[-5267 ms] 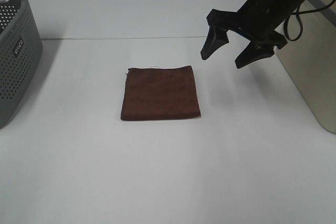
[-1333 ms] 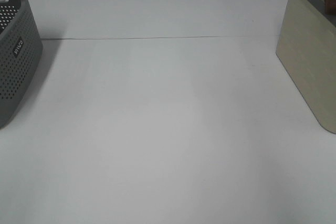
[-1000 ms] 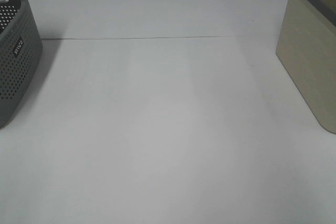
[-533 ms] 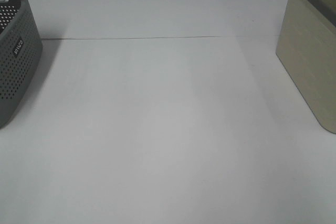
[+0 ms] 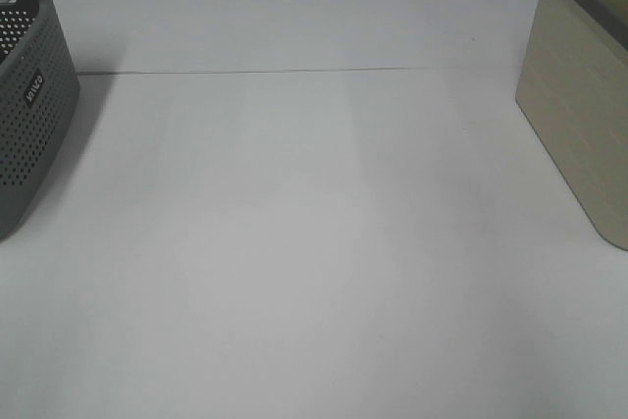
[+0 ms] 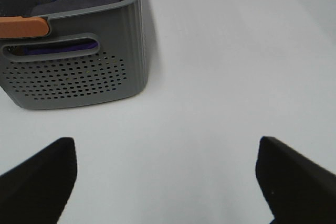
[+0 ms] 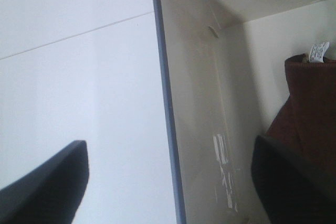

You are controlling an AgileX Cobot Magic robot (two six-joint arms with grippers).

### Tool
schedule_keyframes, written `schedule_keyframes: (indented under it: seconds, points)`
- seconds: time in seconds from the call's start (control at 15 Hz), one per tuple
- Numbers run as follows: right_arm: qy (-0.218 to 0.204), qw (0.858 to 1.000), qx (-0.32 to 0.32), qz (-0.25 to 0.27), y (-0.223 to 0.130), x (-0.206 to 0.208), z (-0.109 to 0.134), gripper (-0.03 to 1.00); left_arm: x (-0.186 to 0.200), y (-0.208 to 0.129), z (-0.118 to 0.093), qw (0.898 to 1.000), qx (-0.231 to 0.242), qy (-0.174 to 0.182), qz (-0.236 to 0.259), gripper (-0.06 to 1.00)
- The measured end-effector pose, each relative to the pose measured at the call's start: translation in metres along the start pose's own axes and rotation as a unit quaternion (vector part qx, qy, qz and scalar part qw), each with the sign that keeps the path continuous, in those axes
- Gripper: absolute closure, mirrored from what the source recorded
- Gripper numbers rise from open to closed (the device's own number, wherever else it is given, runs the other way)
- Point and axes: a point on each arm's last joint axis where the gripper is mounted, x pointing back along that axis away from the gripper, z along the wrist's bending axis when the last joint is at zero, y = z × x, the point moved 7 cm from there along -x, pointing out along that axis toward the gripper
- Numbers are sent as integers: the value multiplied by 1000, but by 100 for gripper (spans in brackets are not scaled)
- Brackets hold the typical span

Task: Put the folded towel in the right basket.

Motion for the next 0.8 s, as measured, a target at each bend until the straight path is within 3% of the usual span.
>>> schedule_keyframes:
  seconds: [0.47, 0.67, 0.8]
  points:
    - [-5, 998, 56, 3, -66, 56, 46, 17, 0, 0, 0, 1000, 0, 0, 0, 7]
    - [-21, 995, 97, 9, -115, 82, 60, 17, 0, 0, 0, 1000, 0, 0, 0, 7]
    - [-49, 995, 85, -2, -165, 106, 54, 17, 0, 0, 0, 1000, 0, 0, 0, 7]
